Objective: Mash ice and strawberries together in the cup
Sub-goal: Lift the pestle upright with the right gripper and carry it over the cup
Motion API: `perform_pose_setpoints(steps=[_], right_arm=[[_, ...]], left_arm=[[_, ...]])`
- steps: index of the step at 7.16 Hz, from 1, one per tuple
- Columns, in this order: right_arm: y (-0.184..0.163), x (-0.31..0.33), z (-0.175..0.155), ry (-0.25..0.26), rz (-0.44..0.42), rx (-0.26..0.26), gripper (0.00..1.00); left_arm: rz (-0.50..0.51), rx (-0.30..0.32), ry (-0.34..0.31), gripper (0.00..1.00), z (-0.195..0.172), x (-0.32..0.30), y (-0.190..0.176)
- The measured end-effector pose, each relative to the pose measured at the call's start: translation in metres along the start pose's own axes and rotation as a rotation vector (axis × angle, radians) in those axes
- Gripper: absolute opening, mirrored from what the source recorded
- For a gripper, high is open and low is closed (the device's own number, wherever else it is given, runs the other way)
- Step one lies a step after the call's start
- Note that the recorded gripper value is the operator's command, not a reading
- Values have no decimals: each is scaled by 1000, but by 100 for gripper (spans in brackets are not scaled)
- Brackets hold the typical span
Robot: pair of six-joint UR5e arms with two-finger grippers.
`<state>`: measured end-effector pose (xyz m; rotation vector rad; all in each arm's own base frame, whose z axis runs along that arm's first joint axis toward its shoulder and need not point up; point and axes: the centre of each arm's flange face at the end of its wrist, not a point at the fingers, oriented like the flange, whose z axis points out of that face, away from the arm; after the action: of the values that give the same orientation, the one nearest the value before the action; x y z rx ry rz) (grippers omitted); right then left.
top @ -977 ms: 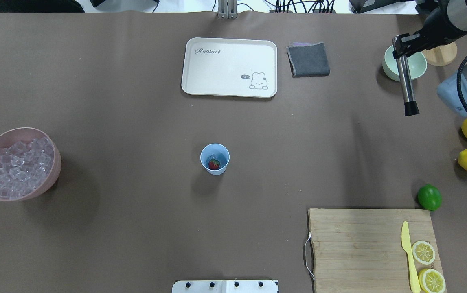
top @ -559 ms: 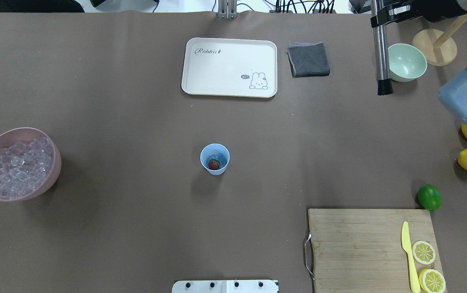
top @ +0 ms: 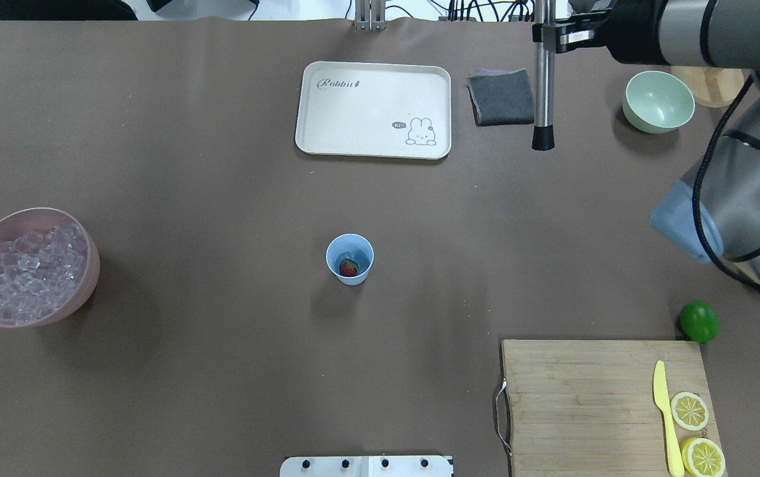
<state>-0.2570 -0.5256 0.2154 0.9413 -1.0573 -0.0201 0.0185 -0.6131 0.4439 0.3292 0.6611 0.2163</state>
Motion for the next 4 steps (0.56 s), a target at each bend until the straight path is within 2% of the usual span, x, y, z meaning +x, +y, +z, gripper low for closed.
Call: perform_pose_setpoints(steps=[2, 4], right_arm=[[29, -50, 11, -77, 19, 136, 0], [51, -88, 13, -135, 46, 238, 0]], left_arm=[[-8, -9, 2, 97, 3, -3, 4], [-26, -14, 2, 97, 5, -7, 5]])
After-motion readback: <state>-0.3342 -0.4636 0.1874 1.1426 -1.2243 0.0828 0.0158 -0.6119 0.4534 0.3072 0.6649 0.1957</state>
